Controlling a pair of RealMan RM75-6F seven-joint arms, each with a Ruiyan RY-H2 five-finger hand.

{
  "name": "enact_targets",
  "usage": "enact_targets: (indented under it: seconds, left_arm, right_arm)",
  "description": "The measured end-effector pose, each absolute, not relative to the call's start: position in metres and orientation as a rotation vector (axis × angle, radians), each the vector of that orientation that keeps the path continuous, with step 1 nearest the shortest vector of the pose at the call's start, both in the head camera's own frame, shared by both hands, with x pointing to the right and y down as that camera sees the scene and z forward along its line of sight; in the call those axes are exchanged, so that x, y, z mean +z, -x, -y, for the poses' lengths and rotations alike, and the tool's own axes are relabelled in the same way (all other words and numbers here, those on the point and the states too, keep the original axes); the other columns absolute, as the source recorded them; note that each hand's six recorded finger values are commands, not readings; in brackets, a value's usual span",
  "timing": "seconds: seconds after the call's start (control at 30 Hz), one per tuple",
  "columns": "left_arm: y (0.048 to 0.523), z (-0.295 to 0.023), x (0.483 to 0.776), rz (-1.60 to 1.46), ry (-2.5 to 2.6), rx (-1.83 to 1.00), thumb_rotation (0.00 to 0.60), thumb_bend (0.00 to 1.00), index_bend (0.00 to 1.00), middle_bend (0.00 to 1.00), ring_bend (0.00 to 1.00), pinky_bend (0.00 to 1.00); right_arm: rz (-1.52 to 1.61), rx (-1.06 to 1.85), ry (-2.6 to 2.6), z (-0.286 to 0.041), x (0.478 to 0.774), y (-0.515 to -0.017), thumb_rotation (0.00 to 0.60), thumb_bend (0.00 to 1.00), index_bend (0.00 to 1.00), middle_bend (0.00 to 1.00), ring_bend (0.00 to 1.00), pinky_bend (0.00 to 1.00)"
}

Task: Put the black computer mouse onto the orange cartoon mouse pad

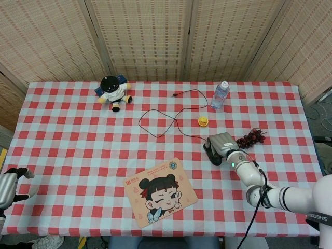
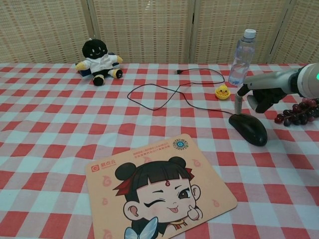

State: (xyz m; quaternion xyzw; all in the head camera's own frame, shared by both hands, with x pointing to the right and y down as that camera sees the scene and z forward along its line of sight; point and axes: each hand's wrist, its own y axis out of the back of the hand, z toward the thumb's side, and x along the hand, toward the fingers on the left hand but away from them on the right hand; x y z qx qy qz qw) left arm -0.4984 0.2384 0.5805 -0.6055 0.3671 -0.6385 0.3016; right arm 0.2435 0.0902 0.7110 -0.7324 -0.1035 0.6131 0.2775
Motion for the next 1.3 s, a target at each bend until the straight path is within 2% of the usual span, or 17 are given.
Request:
enact_targets:
  seconds: [0.2,0.43,0.73,1.3]
  left_arm:
    - [0.496,-0.239,0.581,-0.964,1.607,-1.691,0.6,0.17,0.61,0.48,0.38,0.55]
    - [0.493,-0.24,0.583,-0.95,1.611,-1.69,0.6,0.17,0.61,0.48,0.38,0.55]
    - [0.491,-0.241,0.585,-0.942,1.615,-1.691,0.6,0.17,0.61,0.48,0.38,0.55]
    - [0.492,-0.24,0.584,-0.945,1.614,-1.687,0.6,0.17,0.61,0.48,0.38,0.55]
  right_arm:
    - [0.305,1.634,1.936,-0.104,0.689,-0.269,0.6,1.0,0.36,1.0,1.0,1.0]
    - [0.308,1.661,1.916,-0.125,0.683,-0.296,0.6,1.0,0.28,1.0,1.0,1.0]
    - [0.3,1.699,1.902,-0.137,0.694,-0.314,0.6,1.0,0.26,1.0,1.0,1.0]
    - [0.253,1.723,1.925,-0.153,0.712,-0.315,0.6,1.0,0.26,1.0,1.0,1.0]
